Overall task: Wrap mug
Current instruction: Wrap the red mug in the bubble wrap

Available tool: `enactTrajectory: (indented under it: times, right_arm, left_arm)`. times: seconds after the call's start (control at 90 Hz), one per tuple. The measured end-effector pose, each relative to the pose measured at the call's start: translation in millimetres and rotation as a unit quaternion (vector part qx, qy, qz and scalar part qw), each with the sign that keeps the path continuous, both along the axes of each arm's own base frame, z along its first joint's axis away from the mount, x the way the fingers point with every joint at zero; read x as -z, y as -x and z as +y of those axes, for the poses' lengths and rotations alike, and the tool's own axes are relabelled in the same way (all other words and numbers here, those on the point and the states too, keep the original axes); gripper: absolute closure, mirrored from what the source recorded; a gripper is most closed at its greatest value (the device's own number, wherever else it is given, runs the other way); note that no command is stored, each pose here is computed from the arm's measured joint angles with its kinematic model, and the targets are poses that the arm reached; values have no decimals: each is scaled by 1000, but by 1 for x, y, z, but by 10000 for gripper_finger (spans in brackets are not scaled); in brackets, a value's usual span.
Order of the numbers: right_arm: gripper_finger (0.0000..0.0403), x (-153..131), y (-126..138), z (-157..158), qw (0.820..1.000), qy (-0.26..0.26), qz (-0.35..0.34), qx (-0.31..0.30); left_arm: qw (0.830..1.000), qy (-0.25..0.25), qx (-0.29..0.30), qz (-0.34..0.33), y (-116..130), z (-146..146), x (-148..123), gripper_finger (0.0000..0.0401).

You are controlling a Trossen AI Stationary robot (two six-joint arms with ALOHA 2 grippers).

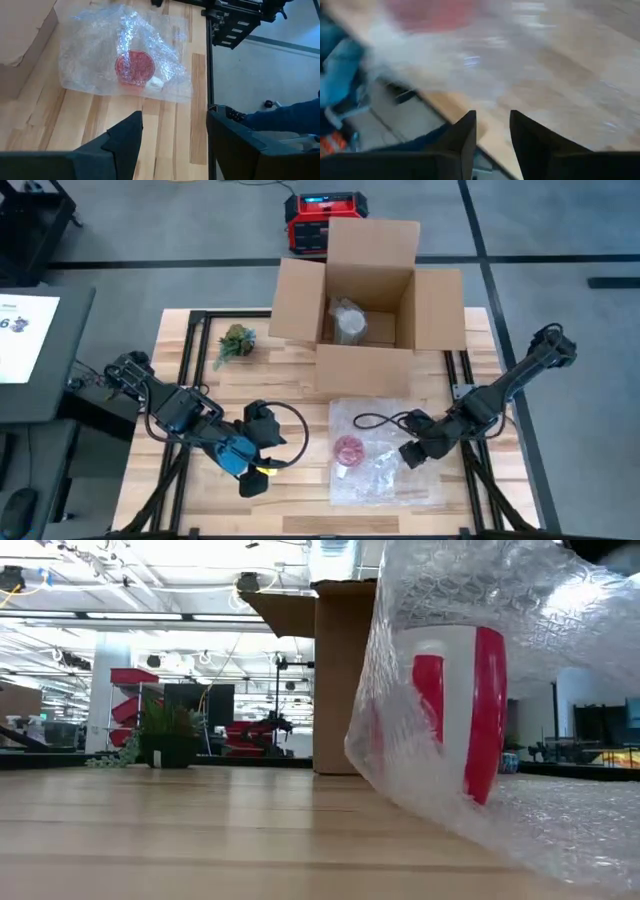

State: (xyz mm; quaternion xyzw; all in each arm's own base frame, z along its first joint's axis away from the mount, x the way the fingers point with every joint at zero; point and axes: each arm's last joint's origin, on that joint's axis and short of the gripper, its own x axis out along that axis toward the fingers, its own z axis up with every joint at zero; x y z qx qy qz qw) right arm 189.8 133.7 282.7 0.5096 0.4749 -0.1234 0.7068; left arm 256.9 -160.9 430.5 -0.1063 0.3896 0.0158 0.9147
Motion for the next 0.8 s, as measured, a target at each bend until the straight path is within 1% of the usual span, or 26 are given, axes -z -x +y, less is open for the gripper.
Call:
enactTrajectory:
  times: [0.1, 0.189, 0.267, 0.333, 0.422, 0.522, 0.633, 0.8]
  right_arm:
    - [318, -20, -18, 12, 998, 19, -34, -42]
    - [334, -34, -44, 22, 995, 42, -58, -71]
    - [350, -41, -70, 27, 991, 71, -62, -99]
    - [366, -41, -95, 28, 986, 101, -49, -120]
    - [391, -35, -124, 23, 981, 140, -9, -134]
    - [399, -23, -150, 15, 977, 155, 44, -142]
    - [400, -1, -169, 7, 970, 156, 100, -155]
    - [402, 33, -184, 5, 960, 157, 146, -178]
  left_arm:
    - [1000, 0, 3, 1, 1, -1, 0, 200]
    - [1000, 0, 4, 0, 2, -1, -1, 200]
    - [1000, -4, 7, -1, 4, 0, -2, 200]
    - [1000, -12, 7, -1, 5, 1, -2, 200]
    - [1000, -27, 1, 7, 7, 2, -1, 200]
    - [999, -33, -4, 19, 9, 4, 1, 200]
    - [999, -27, -6, 24, 11, 4, 1, 200]
    - [1000, -10, -7, 13, 25, 10, -9, 200]
